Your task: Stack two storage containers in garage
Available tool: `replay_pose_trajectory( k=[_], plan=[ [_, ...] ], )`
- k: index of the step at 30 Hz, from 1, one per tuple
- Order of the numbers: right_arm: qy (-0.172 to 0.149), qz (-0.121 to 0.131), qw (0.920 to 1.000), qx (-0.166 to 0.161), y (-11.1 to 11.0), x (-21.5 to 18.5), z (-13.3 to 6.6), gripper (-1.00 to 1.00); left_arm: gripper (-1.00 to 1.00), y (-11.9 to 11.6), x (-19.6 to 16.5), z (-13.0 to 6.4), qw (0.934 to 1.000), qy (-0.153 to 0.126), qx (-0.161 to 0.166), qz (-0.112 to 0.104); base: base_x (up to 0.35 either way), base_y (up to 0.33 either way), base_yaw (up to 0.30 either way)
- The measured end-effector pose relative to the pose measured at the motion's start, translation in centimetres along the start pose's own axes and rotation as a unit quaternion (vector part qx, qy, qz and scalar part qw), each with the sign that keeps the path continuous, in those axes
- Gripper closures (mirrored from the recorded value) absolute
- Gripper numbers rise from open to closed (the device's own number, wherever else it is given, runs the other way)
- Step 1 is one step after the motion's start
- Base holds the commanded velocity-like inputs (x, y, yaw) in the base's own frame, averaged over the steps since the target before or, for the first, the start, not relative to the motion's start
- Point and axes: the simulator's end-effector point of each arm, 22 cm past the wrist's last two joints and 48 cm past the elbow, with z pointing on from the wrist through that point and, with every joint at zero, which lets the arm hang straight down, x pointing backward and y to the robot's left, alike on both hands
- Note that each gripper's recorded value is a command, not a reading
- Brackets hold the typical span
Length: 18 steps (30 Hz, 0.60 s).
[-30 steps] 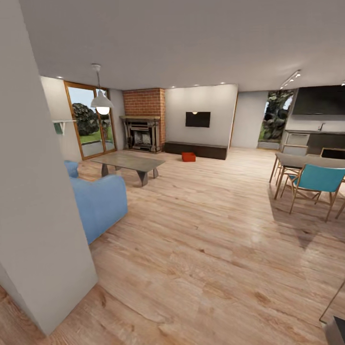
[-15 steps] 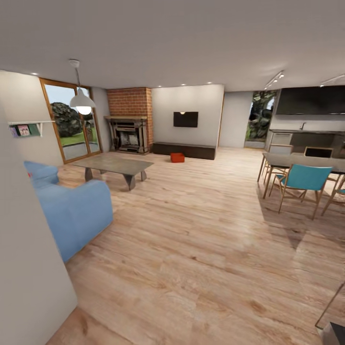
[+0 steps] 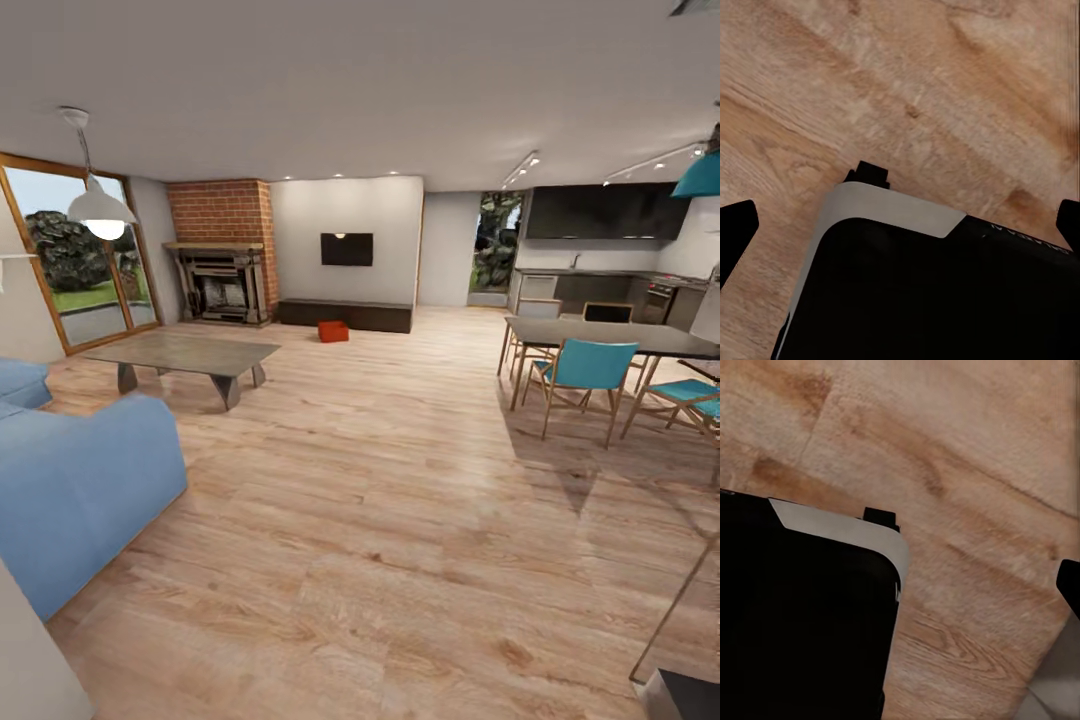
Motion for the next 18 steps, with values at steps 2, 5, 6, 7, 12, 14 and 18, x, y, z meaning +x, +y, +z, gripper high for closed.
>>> replay_pose_trajectory(
  k=[2, 5, 6, 7, 12, 14, 18],
  plan=[
    [0.000, 0.000, 1.0000, 0.000, 0.03, -0.02, 0.00, -1.00, -1.00, 0.00, 0.00, 0.00, 1.0000, 0.000, 0.000, 0.000, 0.325, 0.000, -0.245],
    [0.000, 0.000, 1.0000, -0.001, 0.07, -0.01, 0.00, -1.00, -1.00, 0.00, 0.00, 0.00, 1.0000, 0.000, 0.000, 0.000, 0.325, 0.000, -0.245],
    [0.000, 0.000, 1.0000, -0.001, 0.08, -0.01, 0.00, -1.00, -1.00, 0.00, 0.01, 0.00, 1.0000, 0.000, 0.000, 0.001, 0.325, 0.000, -0.245],
    [0.000, 0.000, 1.0000, -0.001, 0.06, 0.00, 0.00, -1.00, -1.00, 0.00, 0.02, 0.00, 1.0000, 0.000, 0.000, 0.001, 0.325, 0.000, -0.245],
    [0.000, -0.002, 1.0000, -0.001, 0.07, -0.06, 0.01, -1.00, -1.00, 0.03, 0.04, 0.00, 1.0000, 0.001, 0.000, 0.000, 0.325, 0.000, -0.110],
    [0.000, -0.003, 1.0000, -0.001, 0.07, -0.06, 0.01, -1.00, -1.00, 0.04, 0.04, 0.00, 1.0000, 0.001, 0.000, 0.001, 0.325, 0.000, -0.026],
    [-0.001, -0.004, 1.0000, 0.000, 0.08, -0.07, 0.00, -1.00, -1.00, 0.07, 0.04, 0.00, 1.0000, 0.001, 0.000, 0.001, 0.325, 0.000, -0.010]
  ],
)
